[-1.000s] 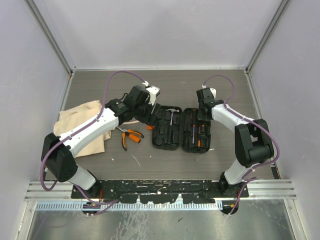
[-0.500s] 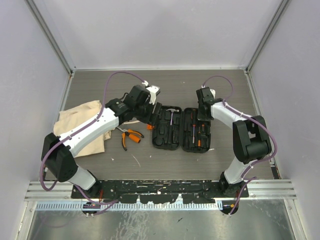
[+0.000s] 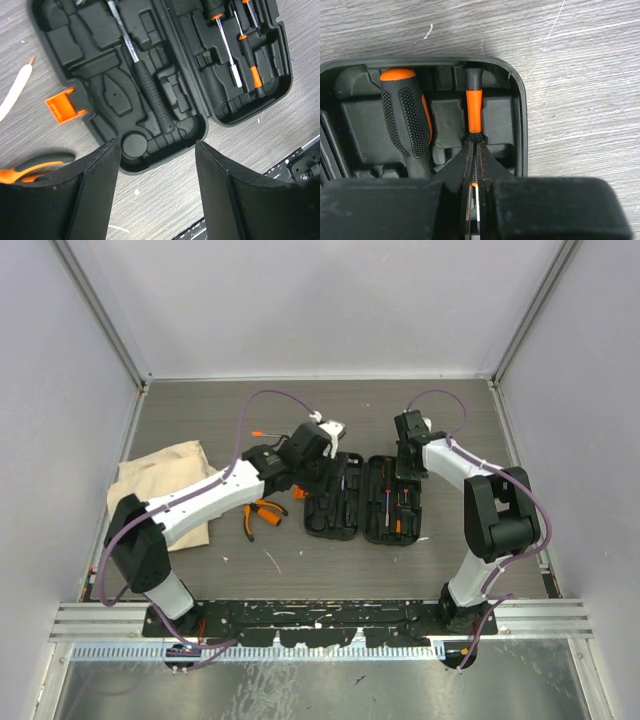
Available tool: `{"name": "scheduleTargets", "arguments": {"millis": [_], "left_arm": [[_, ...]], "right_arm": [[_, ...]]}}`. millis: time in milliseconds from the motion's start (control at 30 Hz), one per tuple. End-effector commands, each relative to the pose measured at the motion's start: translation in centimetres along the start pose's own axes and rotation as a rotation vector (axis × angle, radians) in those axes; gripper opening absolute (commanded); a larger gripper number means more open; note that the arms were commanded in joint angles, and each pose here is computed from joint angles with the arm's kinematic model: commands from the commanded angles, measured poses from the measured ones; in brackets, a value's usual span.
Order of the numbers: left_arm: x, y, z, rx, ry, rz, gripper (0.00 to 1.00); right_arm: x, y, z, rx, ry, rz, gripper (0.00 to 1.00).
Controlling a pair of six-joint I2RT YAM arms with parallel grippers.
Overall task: Sort the tools into containers
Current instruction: Place the screwdriver in the storage box.
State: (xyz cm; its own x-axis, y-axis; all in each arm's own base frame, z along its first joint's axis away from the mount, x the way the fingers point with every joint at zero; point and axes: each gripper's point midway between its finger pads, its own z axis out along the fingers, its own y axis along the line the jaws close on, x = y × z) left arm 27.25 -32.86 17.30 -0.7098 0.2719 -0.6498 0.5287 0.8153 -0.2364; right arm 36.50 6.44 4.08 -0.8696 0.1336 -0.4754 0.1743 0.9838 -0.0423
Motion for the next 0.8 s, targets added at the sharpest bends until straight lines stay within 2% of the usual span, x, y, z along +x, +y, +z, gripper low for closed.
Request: {"name": "scheduleTargets", "arguments": {"millis": [0,167,367,767], "left_arm": [[-2.8,-3.0,1.7,-0.005,-0.117,-0.073,0.62],[-2.2,-5.9,5.3,-0.016,-0.14,-0.088,0.58],[0.9,-5.1,10.3,-0.093,-0.043,-0.092,0.54],[4.2,-3.8,12.3,-0.147,0.031,-0.066,0.54]], "right_arm": [[5.9,0.1,2.9,-0.024,0.215,-0.014,0.11],[6.5,-0.1,3.1,-0.044,0.258,-0.001,0.11],[7.0,-0.6,3.3,-0.043,0.286,-0.002,0.1],[9.6,-3.1,5.0,0.103,0.37,-0.023,0.07]]}}
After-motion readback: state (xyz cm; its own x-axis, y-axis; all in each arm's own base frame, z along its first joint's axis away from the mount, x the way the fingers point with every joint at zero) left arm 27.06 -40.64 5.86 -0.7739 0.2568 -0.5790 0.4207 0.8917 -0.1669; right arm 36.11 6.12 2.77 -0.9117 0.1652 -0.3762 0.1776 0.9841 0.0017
